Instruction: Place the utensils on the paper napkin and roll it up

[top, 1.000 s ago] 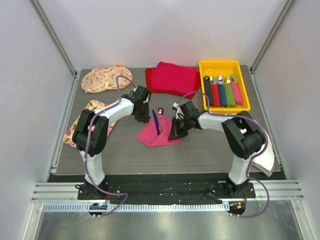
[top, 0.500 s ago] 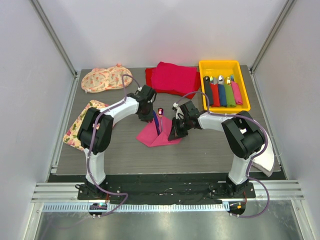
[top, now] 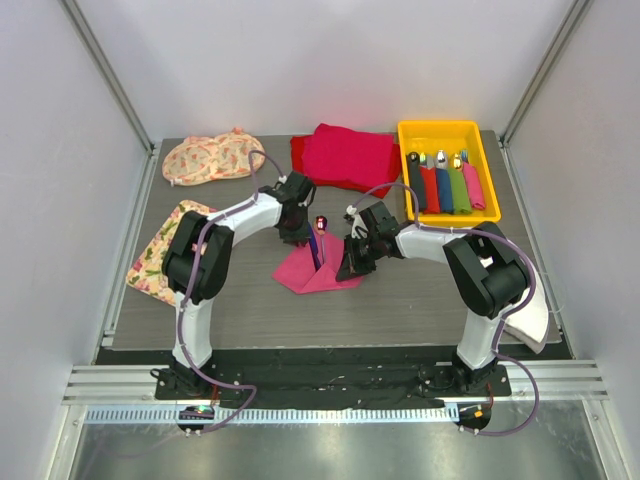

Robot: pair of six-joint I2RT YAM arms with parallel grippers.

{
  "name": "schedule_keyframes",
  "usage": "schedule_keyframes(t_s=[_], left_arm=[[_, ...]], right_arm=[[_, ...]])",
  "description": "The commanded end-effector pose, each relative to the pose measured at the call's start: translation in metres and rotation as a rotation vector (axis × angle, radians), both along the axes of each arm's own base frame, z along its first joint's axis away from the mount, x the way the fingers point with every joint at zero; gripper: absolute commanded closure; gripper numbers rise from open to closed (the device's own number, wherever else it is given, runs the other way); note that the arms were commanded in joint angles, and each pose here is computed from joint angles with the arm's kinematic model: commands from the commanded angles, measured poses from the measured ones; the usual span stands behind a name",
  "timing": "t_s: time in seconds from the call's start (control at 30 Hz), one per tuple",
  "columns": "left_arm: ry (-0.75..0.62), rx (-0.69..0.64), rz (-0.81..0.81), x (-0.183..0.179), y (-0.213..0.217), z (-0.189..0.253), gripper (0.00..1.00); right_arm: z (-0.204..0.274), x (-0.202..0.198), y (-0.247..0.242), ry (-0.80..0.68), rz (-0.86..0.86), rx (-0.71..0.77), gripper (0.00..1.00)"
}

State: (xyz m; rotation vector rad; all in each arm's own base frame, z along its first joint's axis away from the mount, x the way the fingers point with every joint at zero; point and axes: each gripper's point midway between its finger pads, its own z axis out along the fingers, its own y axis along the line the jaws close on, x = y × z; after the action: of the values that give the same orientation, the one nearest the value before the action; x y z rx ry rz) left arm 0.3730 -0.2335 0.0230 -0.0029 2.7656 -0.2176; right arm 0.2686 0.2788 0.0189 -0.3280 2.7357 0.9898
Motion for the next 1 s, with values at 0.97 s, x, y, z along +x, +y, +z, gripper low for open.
schedule_keyframes(t_s=[0.97], left_arm=[[0.023, 0.049, 0.045, 0.006, 0.003, -0.012, 0.6]], right_arm=[[0.001, 0.008, 0.003, -0.042, 0.015, -0.008, 0.99]])
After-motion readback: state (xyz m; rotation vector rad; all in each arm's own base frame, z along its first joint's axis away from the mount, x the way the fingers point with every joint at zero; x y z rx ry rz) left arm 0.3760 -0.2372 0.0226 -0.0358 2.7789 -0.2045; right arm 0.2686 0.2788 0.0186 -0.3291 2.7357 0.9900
